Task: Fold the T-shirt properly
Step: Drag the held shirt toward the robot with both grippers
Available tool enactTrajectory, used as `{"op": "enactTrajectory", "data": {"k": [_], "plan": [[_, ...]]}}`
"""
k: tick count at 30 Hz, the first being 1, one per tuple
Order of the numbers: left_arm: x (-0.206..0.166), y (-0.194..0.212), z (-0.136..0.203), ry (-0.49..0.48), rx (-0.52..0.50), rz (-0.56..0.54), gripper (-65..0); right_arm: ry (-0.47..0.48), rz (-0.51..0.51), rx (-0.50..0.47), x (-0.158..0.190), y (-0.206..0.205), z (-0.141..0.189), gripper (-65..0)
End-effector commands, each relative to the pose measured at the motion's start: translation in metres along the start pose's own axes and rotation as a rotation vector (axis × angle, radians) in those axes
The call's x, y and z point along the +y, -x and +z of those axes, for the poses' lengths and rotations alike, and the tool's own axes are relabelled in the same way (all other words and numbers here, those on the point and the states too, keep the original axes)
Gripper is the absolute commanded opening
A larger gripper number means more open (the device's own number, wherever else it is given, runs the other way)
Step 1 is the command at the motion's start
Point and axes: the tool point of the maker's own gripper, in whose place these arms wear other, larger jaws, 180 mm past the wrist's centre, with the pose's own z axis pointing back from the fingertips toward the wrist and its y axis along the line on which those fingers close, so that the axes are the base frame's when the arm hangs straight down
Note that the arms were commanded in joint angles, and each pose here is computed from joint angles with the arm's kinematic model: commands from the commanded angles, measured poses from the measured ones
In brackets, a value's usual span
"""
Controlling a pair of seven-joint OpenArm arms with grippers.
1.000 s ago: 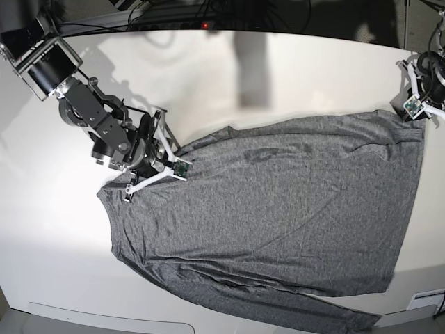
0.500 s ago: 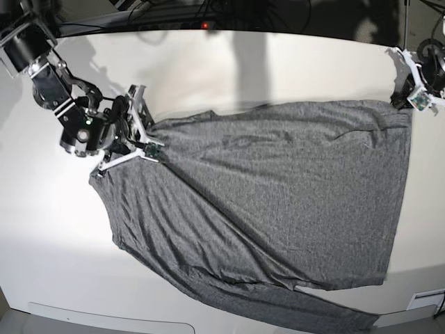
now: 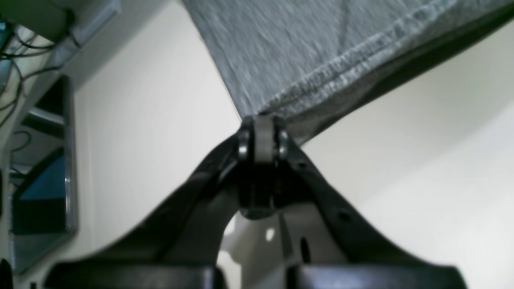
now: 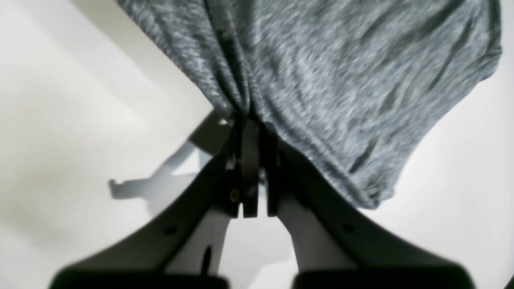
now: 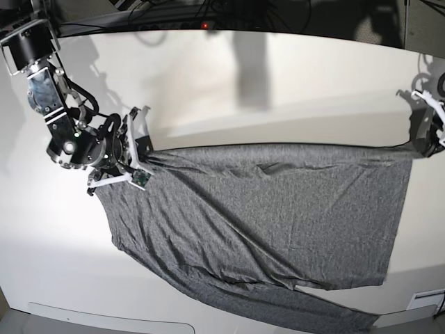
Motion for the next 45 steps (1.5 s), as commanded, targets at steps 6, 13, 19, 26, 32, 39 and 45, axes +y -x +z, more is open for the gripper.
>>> {"op": "enactTrajectory", "data": {"k": [6,13,19,26,32,39,45], "plan": [[0.036,-0.020,-0.018,-0.096,-0.064,0.031,-65.0,0.066,-0.042,-0.045,-0.040,-0.016,-0.008,-65.0],[0.056,-0.029,-0.045,-0.139,-0.098,0.089,-65.0,0.086,-0.102,-0.066,-0.068,-0.036,-0.020,-65.0],[0.051,-0.024,-0.071,-0.105,-0.069,0.097,-65.0,0.084,-0.140,-0.063,-0.078,-0.044,-0.034,-65.0],[0.047,-0.010,-0.096,-0.073,-0.015,0.117,-65.0,0.072,-0.157,-0.069,-0.076,-0.047,-0.047,-65.0],[0.046,-0.002,-0.103,-0.078,0.001,0.160,-65.0,0.081,-0.141,-0.065,-0.076,-0.046,-0.050,-65.0],[0.050,0.000,-0.101,-0.083,0.013,0.154,-40.2,0.099,-0.137,-0.079,-0.087,-0.053,-0.046,-38.0],[0.056,0.005,-0.100,-0.121,0.041,0.163,-40.4,0.185,-0.182,-0.111,-0.115,-0.067,-0.036,-37.9]]}}
